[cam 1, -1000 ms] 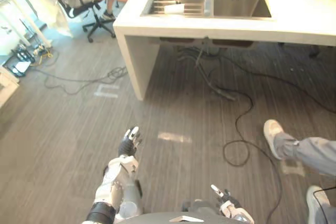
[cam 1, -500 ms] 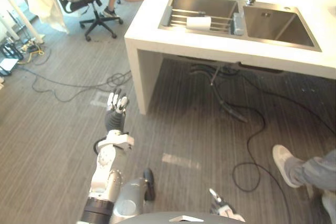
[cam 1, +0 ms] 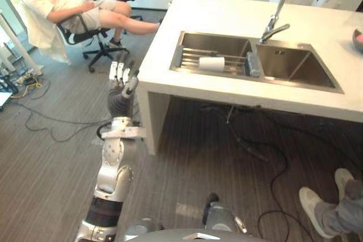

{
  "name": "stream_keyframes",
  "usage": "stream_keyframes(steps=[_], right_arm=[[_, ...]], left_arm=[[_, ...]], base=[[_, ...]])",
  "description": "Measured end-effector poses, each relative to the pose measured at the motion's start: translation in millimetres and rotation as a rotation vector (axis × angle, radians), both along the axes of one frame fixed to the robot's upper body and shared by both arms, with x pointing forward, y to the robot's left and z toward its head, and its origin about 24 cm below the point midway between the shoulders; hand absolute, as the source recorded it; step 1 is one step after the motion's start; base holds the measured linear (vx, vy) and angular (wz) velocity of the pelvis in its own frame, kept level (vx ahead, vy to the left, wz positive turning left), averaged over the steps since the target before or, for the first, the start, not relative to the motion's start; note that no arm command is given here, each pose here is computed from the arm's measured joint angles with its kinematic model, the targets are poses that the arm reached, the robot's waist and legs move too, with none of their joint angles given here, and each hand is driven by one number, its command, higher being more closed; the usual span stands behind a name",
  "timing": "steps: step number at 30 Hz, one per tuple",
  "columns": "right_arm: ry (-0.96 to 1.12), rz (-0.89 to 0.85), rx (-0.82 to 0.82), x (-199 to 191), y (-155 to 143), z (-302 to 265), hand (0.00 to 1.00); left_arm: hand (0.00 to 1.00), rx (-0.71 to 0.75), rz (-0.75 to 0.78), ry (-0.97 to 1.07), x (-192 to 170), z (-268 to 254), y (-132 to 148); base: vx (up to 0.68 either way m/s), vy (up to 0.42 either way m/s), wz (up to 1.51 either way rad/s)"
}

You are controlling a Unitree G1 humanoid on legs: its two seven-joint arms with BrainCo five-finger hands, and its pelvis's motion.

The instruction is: Walk over to the sink, pick up the cup, carry it to the dishwasher, place the cup inside the dishwasher, then close the dishwasher door

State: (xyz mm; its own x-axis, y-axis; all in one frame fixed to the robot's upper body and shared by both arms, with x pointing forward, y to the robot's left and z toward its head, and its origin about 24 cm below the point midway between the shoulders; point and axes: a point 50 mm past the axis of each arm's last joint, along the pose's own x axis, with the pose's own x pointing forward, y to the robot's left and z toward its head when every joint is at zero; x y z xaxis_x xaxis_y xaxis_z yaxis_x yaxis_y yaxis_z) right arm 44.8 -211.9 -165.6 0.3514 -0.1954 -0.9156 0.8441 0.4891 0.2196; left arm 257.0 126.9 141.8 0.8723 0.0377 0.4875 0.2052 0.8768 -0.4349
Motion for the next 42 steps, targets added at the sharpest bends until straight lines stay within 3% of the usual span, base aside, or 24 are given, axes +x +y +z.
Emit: stream_keyframes(steps=[3, 4, 21, 27, 30, 35, 42], right_arm=[[0.033, -0.003, 0.063, -15.2, 13.6, -4.8, 0.0], [-0.007, 0.038, 0.125, -19.6, 21.2, -5.2, 0.0], [-0.025, 0.052, 0.107, -20.2, 13.2, -3.5, 0.0], [-0.04, 0.13, 0.035, -10.8, -18.7, 3.6, 0.0], [-0.075, 0.128, 0.014, -1.0, -24.6, 7.2, 0.0], [-0.146, 0.169, 0.021, 29.0, -17.2, 11.4, 0.0], [-0.126, 0.023, 0.07, 24.1, 3.8, 5.1, 0.0]], left_arm=[[0.0, -0.016, -0.032, -0.004, -0.4, 0.1, -1.8], [0.0, -0.007, -0.125, 0.077, 0.0, -11.8, -26.7], [0.0, 0.034, -0.131, 0.222, 2.0, -33.0, -48.4], [0.0, -0.055, -0.002, 0.292, 0.7, -44.5, -18.5], [0.0, -0.048, -0.034, 0.226, -3.2, -34.8, -16.6], [0.0, -0.048, -0.072, 0.032, -15.6, 2.0, -15.8], [0.0, -0.035, -0.088, 0.041, -17.1, 0.8, -20.2]], base=[[0.31, -0.352, 0.42], [0.07, -0.082, 0.13], [0.03, -0.03, 0.05], [0.27, -0.13, -0.06], [0.33, -0.042, -0.34], [0.31, 0.09, -0.58], [0.24, 0.203, -0.17]])
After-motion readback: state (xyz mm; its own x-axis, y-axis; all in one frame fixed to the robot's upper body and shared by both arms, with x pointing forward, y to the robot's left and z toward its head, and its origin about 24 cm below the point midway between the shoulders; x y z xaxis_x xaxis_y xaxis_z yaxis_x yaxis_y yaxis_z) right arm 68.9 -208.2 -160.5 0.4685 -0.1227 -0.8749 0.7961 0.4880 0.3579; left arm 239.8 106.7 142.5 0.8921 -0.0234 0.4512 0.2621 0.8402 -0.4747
